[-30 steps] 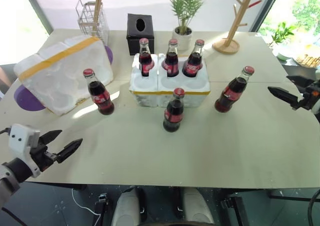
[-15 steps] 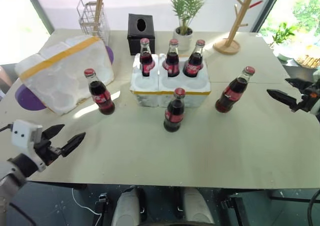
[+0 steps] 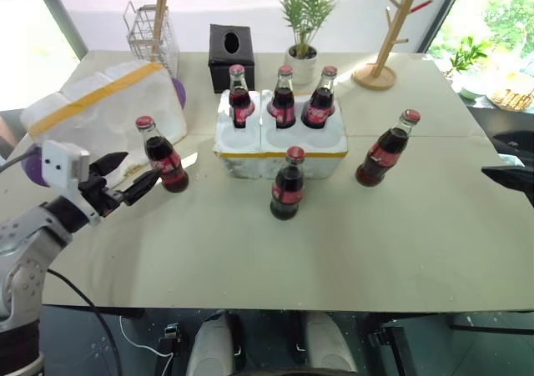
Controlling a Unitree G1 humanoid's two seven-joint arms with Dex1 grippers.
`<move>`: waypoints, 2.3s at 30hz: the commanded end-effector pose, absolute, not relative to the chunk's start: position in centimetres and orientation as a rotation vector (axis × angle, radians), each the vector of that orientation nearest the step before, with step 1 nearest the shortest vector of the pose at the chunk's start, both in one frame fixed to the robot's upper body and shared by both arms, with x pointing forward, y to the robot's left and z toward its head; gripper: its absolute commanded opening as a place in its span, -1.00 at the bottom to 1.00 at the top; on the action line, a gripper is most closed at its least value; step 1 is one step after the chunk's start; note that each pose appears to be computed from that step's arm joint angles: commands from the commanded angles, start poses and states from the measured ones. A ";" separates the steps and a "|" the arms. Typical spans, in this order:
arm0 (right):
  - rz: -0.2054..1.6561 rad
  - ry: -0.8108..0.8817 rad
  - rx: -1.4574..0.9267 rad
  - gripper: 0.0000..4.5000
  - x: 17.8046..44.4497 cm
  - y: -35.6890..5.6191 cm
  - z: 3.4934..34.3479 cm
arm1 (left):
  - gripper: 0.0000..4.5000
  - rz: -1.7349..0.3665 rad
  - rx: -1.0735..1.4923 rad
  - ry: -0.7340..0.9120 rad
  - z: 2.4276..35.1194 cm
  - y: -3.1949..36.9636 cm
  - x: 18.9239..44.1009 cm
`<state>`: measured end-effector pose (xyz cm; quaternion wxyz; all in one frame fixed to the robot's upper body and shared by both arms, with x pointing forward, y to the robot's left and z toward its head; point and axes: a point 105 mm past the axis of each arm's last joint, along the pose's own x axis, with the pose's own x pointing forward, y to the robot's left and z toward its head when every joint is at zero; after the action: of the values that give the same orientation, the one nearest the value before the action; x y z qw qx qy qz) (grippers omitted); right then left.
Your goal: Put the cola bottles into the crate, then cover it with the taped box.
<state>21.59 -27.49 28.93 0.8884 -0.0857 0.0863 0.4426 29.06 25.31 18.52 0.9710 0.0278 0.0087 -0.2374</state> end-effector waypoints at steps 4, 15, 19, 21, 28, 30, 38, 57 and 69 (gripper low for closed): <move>1.089 0.119 -0.184 1.00 18.8 -21.8 29.6 | 0.98 -0.504 0.108 -0.023 19.3 24.7 31.4; 1.139 0.073 -0.149 1.00 18.7 -19.5 30.6 | 0.98 -0.569 0.123 -0.004 17.0 22.7 34.8; 1.141 0.071 -0.148 1.00 18.9 -19.0 30.6 | 0.88 -0.575 0.131 -0.004 16.5 22.8 34.8; 1.139 0.073 -0.144 1.00 19.1 -18.9 30.5 | 0.60 -0.571 0.126 -0.012 16.6 22.9 34.8; 1.135 0.071 -0.138 1.00 19.6 -18.9 30.1 | 0.18 -0.690 0.071 0.005 18.3 21.6 33.4; 1.133 0.070 -0.138 1.00 19.7 -19.0 30.1 | 0.18 -0.803 0.025 0.012 19.9 20.3 32.4; 1.098 0.069 -0.139 1.00 20.3 -19.4 29.5 | 0.18 -1.032 -0.064 -0.104 27.7 16.2 33.6; 1.052 0.056 -0.129 1.00 21.0 -19.8 28.0 | 0.18 -1.050 0.336 -0.051 22.0 10.6 40.6; 0.991 0.090 -0.225 1.00 23.0 -20.4 25.8 | 0.96 -1.008 0.229 -0.114 23.1 11.4 39.7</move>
<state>22.77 -20.29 25.45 0.8701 -0.0956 0.0592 0.4798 40.19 10.70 19.97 0.8673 0.1130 -0.0094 -0.4847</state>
